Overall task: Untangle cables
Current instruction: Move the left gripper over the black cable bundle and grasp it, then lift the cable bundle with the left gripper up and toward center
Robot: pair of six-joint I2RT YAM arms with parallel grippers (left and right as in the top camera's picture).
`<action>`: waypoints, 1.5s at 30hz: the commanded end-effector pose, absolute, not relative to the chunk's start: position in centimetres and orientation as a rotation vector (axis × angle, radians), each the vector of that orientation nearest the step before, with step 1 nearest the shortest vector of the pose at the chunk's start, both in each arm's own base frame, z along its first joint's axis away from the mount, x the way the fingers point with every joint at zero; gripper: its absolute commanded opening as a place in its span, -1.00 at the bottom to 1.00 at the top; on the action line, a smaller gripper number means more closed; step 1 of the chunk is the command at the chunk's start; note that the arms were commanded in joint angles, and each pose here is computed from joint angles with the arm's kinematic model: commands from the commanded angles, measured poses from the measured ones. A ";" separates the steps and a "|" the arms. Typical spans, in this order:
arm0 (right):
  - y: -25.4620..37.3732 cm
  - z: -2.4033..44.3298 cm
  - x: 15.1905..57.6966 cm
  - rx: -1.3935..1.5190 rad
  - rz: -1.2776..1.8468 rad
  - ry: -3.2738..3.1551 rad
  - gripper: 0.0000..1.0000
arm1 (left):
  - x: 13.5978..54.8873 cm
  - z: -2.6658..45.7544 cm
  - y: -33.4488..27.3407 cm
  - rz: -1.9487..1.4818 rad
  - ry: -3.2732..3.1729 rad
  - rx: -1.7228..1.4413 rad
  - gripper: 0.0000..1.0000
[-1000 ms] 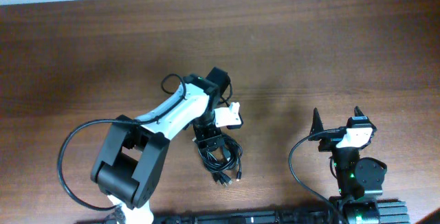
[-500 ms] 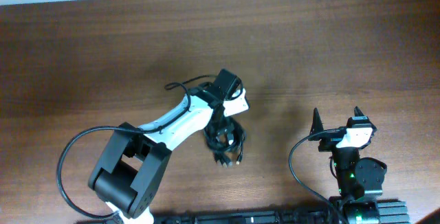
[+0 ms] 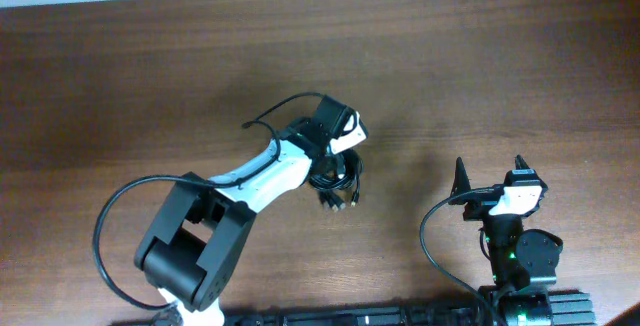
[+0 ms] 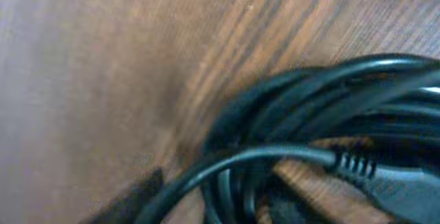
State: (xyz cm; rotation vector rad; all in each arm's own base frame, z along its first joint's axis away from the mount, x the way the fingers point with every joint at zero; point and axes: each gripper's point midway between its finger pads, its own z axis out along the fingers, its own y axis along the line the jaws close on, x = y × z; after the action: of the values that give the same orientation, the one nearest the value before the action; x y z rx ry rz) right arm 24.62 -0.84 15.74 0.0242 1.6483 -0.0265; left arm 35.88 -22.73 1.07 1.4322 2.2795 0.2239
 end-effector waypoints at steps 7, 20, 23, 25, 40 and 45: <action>-0.9 15.5 24.6 0.029 -0.031 1.651 0.98 | 35.9 0.1 -21.8 0.246 2.324 1.408 -1.00; -0.9 15.5 24.6 0.029 -0.031 1.651 0.97 | 44.7 19.1 -16.2 0.027 2.124 0.675 -1.00; -0.9 15.5 24.6 0.029 -0.031 1.651 0.97 | 45.9 21.8 -15.1 -0.026 2.041 0.620 -1.00; -0.9 15.5 24.6 0.029 -0.031 1.651 0.97 | 46.6 22.9 -14.9 -0.073 2.012 0.536 -1.00; 0.5 19.6 24.6 -0.027 0.041 1.488 0.97 | 46.8 30.4 -18.9 -0.511 1.733 0.474 -1.00; 1.2 22.9 23.8 -0.009 0.127 1.429 0.97 | 46.3 32.6 -20.1 -0.588 1.634 0.518 -1.00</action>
State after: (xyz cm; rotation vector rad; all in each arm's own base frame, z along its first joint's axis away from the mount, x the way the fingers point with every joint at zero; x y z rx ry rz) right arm 24.59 0.18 19.76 0.0122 1.4897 0.0573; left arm 47.54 -19.48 28.79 0.5010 1.7294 -0.5074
